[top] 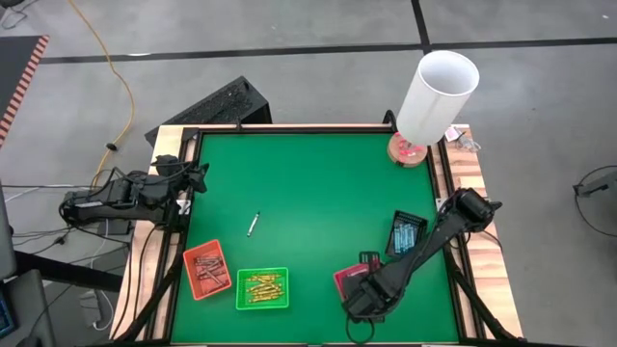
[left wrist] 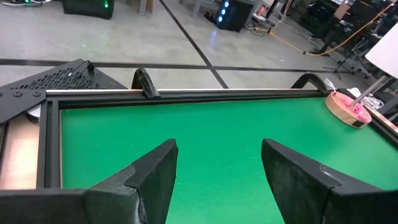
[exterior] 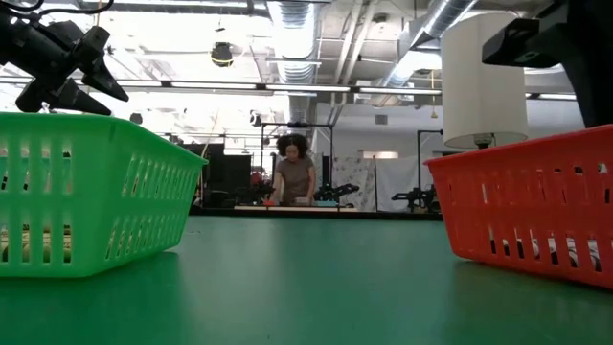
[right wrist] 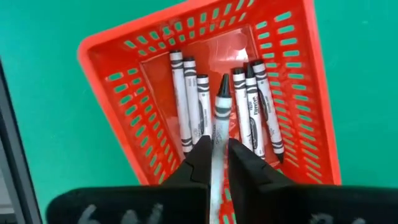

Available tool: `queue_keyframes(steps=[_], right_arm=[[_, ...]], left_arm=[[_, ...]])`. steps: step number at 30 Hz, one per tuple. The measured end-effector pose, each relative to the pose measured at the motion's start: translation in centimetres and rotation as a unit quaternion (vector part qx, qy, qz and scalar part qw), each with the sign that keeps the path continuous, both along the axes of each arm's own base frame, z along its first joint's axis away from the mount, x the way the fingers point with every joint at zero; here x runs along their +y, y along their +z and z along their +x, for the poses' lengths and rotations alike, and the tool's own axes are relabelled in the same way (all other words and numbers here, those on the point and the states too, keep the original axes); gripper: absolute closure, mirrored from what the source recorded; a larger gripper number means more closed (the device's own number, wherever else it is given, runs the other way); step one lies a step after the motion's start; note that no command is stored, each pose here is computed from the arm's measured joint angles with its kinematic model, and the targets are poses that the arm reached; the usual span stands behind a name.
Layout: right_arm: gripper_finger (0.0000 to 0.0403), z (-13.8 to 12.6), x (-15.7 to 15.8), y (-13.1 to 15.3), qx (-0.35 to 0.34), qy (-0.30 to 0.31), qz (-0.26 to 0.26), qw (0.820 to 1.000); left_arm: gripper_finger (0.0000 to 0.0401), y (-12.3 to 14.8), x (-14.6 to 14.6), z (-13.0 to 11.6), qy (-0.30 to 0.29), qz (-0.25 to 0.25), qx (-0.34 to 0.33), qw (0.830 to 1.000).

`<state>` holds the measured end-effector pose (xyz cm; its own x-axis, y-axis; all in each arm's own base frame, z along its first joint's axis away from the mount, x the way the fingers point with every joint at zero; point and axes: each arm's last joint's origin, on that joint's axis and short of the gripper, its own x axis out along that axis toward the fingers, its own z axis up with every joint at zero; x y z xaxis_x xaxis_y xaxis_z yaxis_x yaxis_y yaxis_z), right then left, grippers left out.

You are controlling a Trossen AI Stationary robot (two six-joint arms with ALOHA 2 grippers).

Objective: Sort crayons
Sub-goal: Put the black crayon into the red bin

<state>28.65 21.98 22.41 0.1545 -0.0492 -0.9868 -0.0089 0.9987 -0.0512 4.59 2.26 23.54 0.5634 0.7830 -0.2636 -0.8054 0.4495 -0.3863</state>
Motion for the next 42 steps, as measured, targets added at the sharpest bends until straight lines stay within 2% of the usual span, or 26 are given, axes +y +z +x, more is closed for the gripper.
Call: queue_keyframes(steps=[8,13,19,24,29,32,36,39,42], right_arm=[[0.0347,0.1,0.0,0.0,-0.003,-0.001,0.001,1.0],[0.0347,1.0,-0.5,0.2,-0.034,-0.003,0.002,0.999],[0.0346,3.4,-2.7,2.8,-0.055,0.046,-0.006,0.997],[0.0346,6.1,-6.1,5.8,-0.105,0.105,-0.053,0.988],[0.0346,9.4,-10.3,8.3,-0.198,0.129,-0.124,0.964],[0.0346,11.6,-12.8,9.4,-0.274,0.131,-0.148,0.941],[0.0346,14.1,-15.7,10.6,-0.371,0.105,-0.172,0.906],[0.0346,15.2,-17.4,11.0,-0.413,0.097,-0.163,0.891],[0.0346,16.3,-18.4,10.8,-0.452,0.151,-0.116,0.871]], left_arm=[[0.0178,0.0,0.0,0.0,0.0,0.0,0.0,1.0],[0.0178,0.0,0.0,0.0,0.0,0.0,0.0,1.0],[0.0178,0.0,0.0,0.0,0.0,0.0,0.0,1.0],[0.0178,0.0,0.0,0.0,0.0,0.0,0.0,1.0],[0.0178,0.0,0.0,0.0,0.0,0.0,0.0,1.0],[0.0178,0.0,0.0,0.0,0.0,0.0,0.0,1.0],[0.0178,0.0,0.0,0.0,0.0,0.0,0.0,1.0],[0.0178,0.0,0.0,0.0,0.0,0.0,0.0,1.0],[0.0178,0.0,0.0,0.0,0.0,0.0,0.0,1.0]])
